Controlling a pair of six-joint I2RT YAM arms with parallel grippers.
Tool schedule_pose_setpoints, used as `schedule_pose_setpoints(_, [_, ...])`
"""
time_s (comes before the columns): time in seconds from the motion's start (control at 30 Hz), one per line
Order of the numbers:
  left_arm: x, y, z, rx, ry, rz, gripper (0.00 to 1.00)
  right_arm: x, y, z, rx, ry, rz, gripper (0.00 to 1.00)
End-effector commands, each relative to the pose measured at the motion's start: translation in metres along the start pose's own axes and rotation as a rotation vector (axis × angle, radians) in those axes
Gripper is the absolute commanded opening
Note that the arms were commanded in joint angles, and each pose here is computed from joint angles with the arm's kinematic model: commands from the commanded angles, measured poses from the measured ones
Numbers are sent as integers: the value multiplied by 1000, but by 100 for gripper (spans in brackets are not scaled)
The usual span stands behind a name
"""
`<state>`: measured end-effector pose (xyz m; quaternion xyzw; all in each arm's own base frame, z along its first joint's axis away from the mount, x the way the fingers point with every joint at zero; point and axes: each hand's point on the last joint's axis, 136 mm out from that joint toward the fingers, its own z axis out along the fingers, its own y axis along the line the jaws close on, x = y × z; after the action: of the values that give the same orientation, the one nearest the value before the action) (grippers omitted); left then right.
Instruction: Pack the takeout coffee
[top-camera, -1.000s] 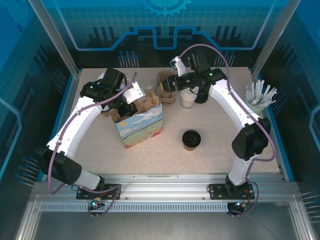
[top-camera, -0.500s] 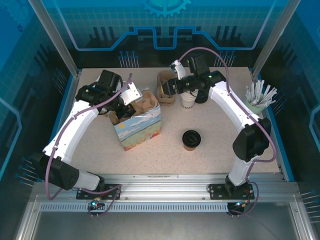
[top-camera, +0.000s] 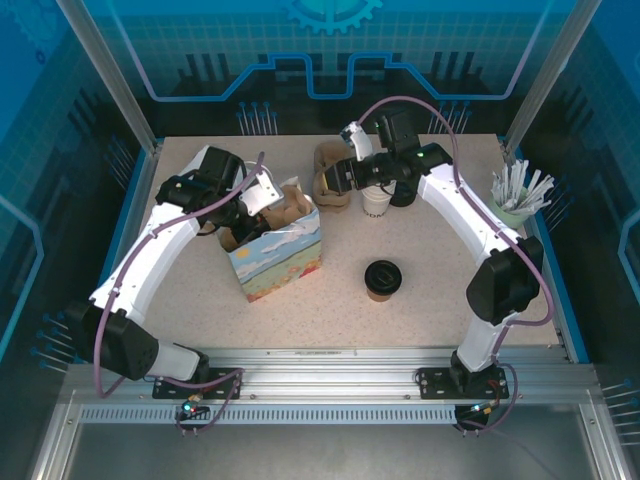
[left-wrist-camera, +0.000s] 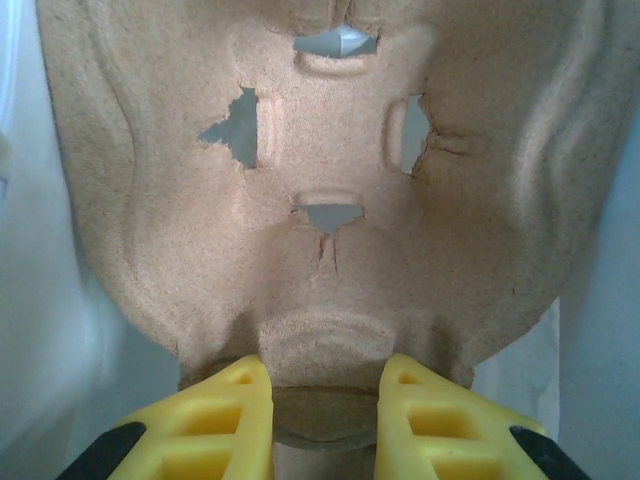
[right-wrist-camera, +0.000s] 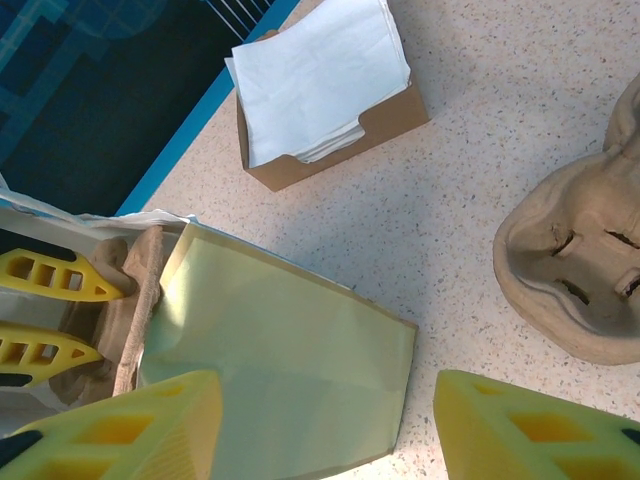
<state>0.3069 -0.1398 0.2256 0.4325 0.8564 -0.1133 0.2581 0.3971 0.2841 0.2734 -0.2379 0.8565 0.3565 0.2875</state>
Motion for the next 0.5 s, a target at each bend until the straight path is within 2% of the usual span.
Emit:
schedule_pose_setpoints(0.0, [6,-4,-1,16,5,-33,23,-2,12,-6,-15,-18,-38,59])
schedule_pose_setpoints(0.33, [10,-6,-2,19,16,-31,23,1,16,-4,-27,-9,-44,60])
schedule_pose_setpoints(0.47, [12,-7,-2,18,17,-34,23,5,30,-3,-98,-3,-49,60])
